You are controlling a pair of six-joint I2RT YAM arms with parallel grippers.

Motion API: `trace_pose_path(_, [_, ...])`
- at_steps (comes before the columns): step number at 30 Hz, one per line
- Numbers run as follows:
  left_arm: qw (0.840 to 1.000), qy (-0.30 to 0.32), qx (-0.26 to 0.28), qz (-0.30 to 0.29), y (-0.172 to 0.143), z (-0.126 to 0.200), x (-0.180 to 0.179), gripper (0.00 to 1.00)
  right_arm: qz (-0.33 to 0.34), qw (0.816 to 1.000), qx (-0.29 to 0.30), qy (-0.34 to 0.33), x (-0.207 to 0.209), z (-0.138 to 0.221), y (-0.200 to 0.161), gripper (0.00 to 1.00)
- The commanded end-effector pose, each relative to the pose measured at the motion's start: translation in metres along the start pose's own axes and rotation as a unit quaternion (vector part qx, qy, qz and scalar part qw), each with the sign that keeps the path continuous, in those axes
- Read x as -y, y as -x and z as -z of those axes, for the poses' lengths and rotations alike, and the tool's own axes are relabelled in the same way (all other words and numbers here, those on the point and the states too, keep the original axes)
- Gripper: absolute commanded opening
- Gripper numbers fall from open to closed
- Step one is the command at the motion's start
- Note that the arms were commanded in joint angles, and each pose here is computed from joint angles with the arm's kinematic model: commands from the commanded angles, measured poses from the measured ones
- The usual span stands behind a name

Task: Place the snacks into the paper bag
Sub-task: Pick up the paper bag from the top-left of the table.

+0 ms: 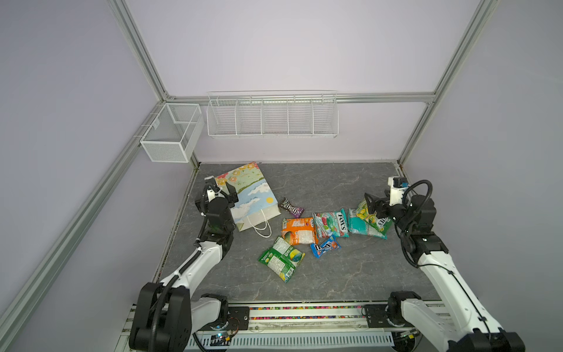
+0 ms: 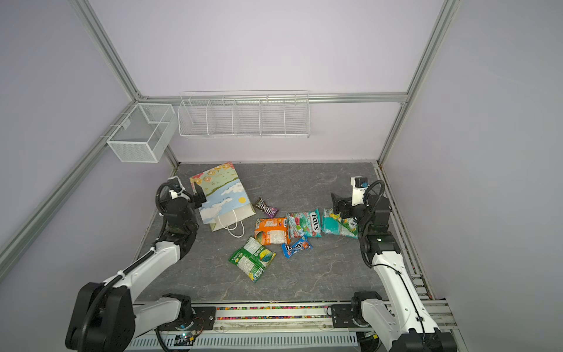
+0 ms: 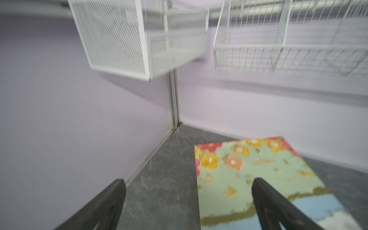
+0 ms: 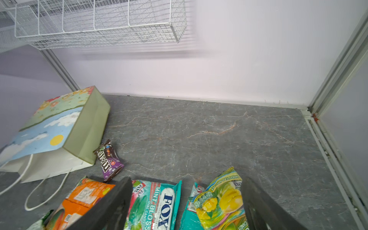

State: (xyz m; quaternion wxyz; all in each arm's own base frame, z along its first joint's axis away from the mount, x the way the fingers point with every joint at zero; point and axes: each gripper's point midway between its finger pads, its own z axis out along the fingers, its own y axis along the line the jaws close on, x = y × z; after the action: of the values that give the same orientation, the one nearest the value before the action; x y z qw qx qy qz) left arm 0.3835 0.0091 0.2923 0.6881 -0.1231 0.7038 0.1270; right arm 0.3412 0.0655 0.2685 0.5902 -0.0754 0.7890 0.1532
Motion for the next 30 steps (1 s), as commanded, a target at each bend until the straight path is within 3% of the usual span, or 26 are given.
trace_pose_path(1, [0.997,-0.049,-0.058,-0.017,0.045,0.022,0.006,1.0,-0.038,0.999,-0.007,0.028,-0.016,0.01,0.014,0.88])
trace_pose_path(3, [0.992,-0.105,-0.071,-0.013,0.074,0.037,0.019,1.0,-0.134,0.989,-0.045,-0.037,0.002,0.018,-0.001,0.88])
trace_pose_path(4, [0.987,-0.137,-0.083,-0.021,0.078,0.045,0.029,1.0,-0.194,0.972,-0.083,-0.099,0.019,0.026,-0.022,0.89])
trace_pose_path(5, [0.979,-0.17,-0.106,-0.04,0.073,0.054,0.041,1.0,-0.212,0.97,-0.082,-0.09,0.019,0.022,-0.027,0.89])
trace_pose_path(7, [0.958,-0.214,-0.163,-0.1,0.044,0.066,0.059,1.0,-0.197,0.976,-0.096,0.006,-0.012,0.015,-0.029,0.88])
trace_pose_path(10, [0.926,-0.218,-0.213,-0.222,-0.01,0.081,0.073,1.0,-0.184,0.978,-0.09,0.029,-0.026,0.015,-0.03,0.88])
trace_pose_path(13, [0.901,-0.243,-0.203,-0.296,-0.042,0.101,0.09,1.0,-0.158,0.984,-0.077,0.029,-0.029,0.021,-0.026,0.88])
trace_pose_path(17, [0.877,-0.293,-0.176,-0.338,-0.062,0.121,0.108,1.0,-0.148,0.985,-0.08,0.03,-0.031,0.025,-0.028,0.88])
trace_pose_path(19, [0.867,-0.296,-0.186,-0.355,-0.073,0.12,0.11,1.0,-0.149,0.985,-0.085,0.031,-0.032,0.026,-0.033,0.88])
trace_pose_path(25, [0.816,-0.301,-0.222,-0.441,-0.117,0.123,0.124,1.0,-0.153,0.984,-0.085,0.034,-0.034,0.028,-0.042,0.88])
trace_pose_path(30, [0.793,-0.3,-0.234,-0.477,-0.137,0.125,0.131,1.0,-0.148,0.984,-0.091,0.026,-0.032,0.03,-0.047,0.88])
